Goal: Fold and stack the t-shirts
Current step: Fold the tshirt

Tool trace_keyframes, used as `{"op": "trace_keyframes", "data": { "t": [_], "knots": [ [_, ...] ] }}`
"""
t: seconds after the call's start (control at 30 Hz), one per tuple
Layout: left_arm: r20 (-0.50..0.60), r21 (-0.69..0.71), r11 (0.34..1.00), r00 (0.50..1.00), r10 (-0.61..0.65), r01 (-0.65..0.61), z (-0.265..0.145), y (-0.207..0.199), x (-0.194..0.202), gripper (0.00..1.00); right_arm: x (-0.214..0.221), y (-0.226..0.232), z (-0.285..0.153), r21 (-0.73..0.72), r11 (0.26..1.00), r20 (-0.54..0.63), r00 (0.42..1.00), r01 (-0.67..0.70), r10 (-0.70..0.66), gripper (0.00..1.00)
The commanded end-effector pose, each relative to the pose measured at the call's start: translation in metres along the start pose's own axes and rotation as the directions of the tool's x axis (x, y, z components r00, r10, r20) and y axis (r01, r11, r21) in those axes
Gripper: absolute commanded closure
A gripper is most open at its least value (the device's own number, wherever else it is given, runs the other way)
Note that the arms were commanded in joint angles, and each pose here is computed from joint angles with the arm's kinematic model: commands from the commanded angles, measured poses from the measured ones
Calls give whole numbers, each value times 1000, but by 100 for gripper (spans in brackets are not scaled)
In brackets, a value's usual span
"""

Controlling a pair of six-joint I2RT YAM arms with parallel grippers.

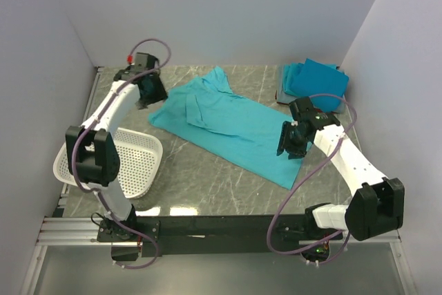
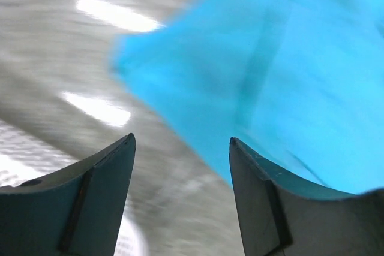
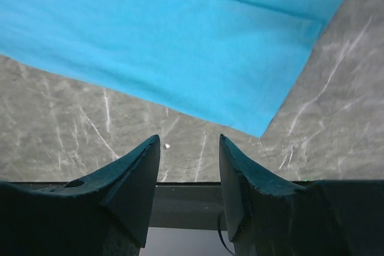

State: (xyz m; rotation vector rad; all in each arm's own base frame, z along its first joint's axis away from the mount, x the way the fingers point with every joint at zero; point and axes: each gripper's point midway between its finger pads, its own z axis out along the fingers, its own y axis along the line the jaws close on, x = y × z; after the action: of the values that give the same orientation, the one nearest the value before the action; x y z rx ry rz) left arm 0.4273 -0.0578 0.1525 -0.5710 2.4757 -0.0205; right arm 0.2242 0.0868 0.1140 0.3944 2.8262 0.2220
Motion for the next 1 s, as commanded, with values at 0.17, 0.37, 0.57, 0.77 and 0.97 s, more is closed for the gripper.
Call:
{"op": "trace_keyframes", "data": {
  "t": [0.17,0.37,0.57,0.77,0.97],
  "knots": [
    [-103,278,957,988,118,-85,26,-116,61,40,-48,28,-17,-68,998,118,993,-14,22,48],
    [-128,214,971,982,138,-109,35,-100,88,50,-46,20,-34,-11,992,109,986,-122,123,48],
    [-92,209,963,977,193,-171,39,-97,78,50,-41,6,-32,92,983,80,985,-162,155,48],
    [-118,264,952,975,191,-154,65,-110,80,51,-46,13,-26,66,977,82,977,-202,196,49],
    [-126,284,945,971,204,-161,72,-120,78,59,-52,14,-27,83,978,81,979,-192,185,49]
  ]
}}
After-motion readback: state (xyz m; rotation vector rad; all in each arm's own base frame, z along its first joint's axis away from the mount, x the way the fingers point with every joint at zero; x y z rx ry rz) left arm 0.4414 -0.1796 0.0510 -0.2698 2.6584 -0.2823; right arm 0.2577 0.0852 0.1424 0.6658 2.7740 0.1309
